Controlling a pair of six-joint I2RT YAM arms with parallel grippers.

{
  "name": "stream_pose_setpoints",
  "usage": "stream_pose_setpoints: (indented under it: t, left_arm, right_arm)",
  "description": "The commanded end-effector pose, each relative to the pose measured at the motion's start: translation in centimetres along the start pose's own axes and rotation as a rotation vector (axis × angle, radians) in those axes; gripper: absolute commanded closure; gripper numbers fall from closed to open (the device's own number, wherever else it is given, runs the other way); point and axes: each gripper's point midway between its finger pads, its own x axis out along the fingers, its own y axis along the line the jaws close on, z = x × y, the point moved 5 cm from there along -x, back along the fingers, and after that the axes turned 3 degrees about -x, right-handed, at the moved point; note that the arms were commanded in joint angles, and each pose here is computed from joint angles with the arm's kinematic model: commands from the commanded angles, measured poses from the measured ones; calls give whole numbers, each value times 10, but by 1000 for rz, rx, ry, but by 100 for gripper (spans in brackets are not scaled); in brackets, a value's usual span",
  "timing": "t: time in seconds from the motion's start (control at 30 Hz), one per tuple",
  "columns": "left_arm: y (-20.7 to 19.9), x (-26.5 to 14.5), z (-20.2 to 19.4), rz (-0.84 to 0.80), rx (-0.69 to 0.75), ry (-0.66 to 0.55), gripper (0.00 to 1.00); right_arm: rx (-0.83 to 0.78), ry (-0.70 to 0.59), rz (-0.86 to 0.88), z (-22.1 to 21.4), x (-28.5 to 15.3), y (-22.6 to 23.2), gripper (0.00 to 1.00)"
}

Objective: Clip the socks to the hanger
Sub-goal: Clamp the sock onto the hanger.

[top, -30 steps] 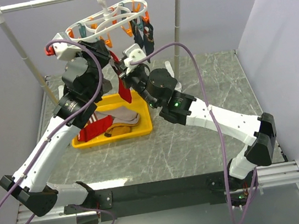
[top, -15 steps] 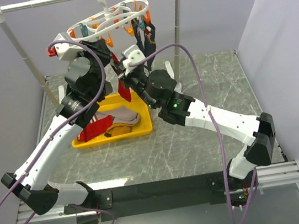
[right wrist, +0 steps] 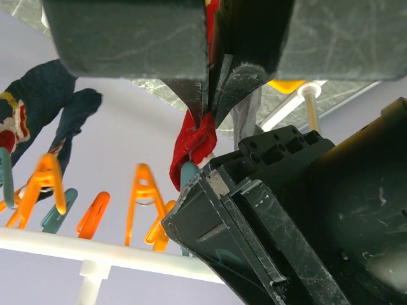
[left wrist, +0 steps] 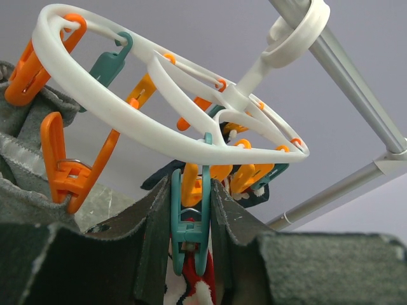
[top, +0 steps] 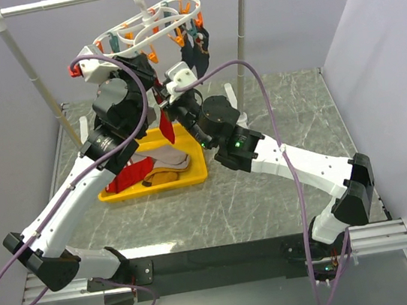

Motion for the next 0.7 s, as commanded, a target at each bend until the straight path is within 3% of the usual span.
stream_pose_setpoints:
  t: [0.0,0.67]
  left_arm:
    - [-12,-3,18,-29,-44,-49,75]
    - [-5,-8,13,-26,-8,-36,75]
  right_arm:
    - [31,-63,-11,18,3,1,100]
    - [-26,-87,-72,32,5,-10,100]
